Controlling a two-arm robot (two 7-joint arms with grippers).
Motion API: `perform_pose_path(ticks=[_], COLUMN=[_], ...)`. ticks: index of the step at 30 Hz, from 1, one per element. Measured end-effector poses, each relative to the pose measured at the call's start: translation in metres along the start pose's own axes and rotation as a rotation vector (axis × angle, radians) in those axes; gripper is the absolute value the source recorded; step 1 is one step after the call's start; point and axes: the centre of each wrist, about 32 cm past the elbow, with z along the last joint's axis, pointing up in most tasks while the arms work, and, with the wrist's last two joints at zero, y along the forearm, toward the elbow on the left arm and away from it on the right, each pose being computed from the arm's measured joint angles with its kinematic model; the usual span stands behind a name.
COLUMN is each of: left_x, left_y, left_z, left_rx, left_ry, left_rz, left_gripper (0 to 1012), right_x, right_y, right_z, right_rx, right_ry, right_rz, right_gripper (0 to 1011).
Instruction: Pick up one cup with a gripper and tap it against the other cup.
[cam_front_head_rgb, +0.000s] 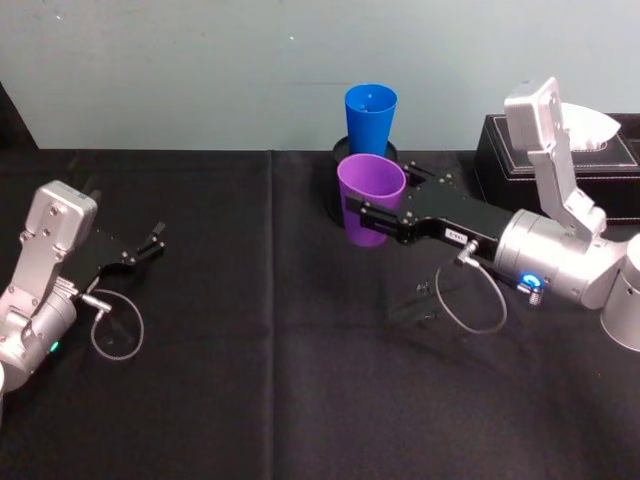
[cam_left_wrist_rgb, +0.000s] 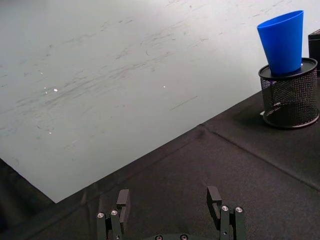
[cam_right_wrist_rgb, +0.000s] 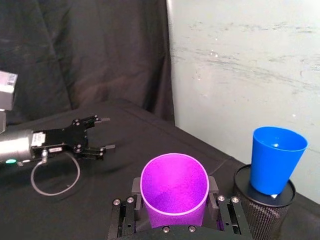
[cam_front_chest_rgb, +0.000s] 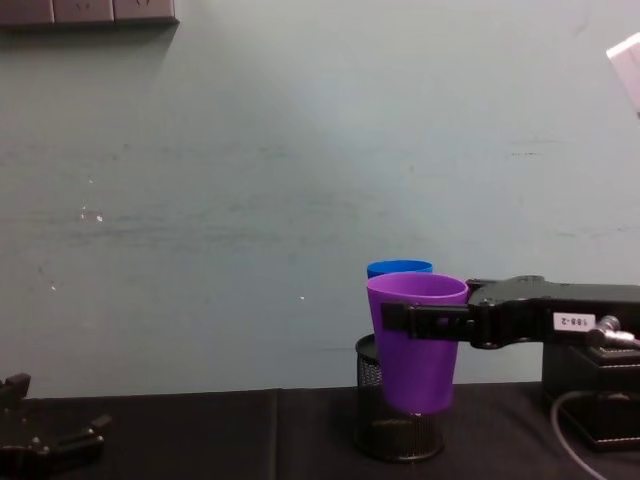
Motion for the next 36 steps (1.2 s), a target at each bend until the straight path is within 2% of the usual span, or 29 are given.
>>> perform_pose_path(ticks=[8,19,36], left_x=[0.0000,0.0000,0.0000], left_y=[0.0000,0.0000,0.0000], left_z=[0.0000,0.0000,0.0000], left_rx=[0.000,0.000,0.000], left_ry=[0.000,0.000,0.000], left_rz=[0.000,0.000,0.000], left_gripper=[1005,1005,1005], right_x=[0.009,0.023,0.036], right_y=[0.017,0.043,0.057], right_z=[0.000,-0.008,-0.008], right_rx=[0.002,-0.018,0.004], right_ry=[0.013,0.018,0.028], right_rz=[-0.021,-0.067,-0.136], right_gripper=[741,741,741])
